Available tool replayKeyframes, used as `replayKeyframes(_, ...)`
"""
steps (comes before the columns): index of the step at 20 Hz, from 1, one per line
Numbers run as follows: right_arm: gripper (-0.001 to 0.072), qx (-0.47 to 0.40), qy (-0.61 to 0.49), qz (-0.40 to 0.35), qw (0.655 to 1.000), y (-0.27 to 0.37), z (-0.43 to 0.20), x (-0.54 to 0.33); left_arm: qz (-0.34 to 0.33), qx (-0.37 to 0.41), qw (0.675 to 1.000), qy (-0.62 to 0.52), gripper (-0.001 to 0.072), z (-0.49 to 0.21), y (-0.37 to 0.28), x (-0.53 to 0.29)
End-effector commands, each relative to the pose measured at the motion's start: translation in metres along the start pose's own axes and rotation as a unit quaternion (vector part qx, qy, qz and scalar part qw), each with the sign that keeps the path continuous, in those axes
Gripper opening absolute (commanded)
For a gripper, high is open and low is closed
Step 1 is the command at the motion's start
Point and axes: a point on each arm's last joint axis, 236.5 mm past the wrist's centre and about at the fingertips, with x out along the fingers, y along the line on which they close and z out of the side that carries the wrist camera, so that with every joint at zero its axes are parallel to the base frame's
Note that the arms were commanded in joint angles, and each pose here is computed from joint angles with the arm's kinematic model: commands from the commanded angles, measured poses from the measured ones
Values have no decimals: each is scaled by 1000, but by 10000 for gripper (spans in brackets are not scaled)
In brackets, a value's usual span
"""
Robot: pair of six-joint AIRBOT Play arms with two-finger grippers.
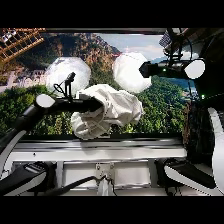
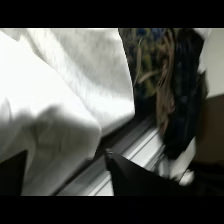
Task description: Fold the clothes and pants, and hang the long-sleeved shirts on hangers.
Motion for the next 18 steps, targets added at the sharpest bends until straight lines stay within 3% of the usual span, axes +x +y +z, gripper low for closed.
replayKeyframes(1, 691, 20, 33, 24, 999, 10, -27, 14, -2, -60, 997, -41, 587, 16, 15, 33)
replayKeyframes(5, 690, 8, 92, 37, 995, 26, -78, 37, -43, -113, 991, -54, 556, 35, 16, 76)
replayKeyframes(7, 682, 7, 117, 41, 992, 30, -101, 44, -54, -131, 988, -54, 128, 44, 19, 88)
replayKeyframes(8, 627, 12, 123, 40, 992, 30, -107, 46, -61, -130, 988, -54, 31, 49, 17, 86)
replayKeyframes(9, 558, 14, 126, 38, 991, 27, -109, 46, -72, -127, 987, -60, 30, 57, 12, 77)
replayKeyframes(11, 562, 24, 122, 30, 992, 18, -107, 45, -93, -106, 984, -108, 29, 92, -4, 34)
replayKeyframes(14, 587, 49, 123, 16, 991, -1, -106, 41, -118, -27, 958, -262, 28, 162, -44, -102)
replayKeyframes(18, 587, 18, 157, 18, 987, -1, -126, 40, -32, 94, 912, -398, 28, 164, -66, -258)
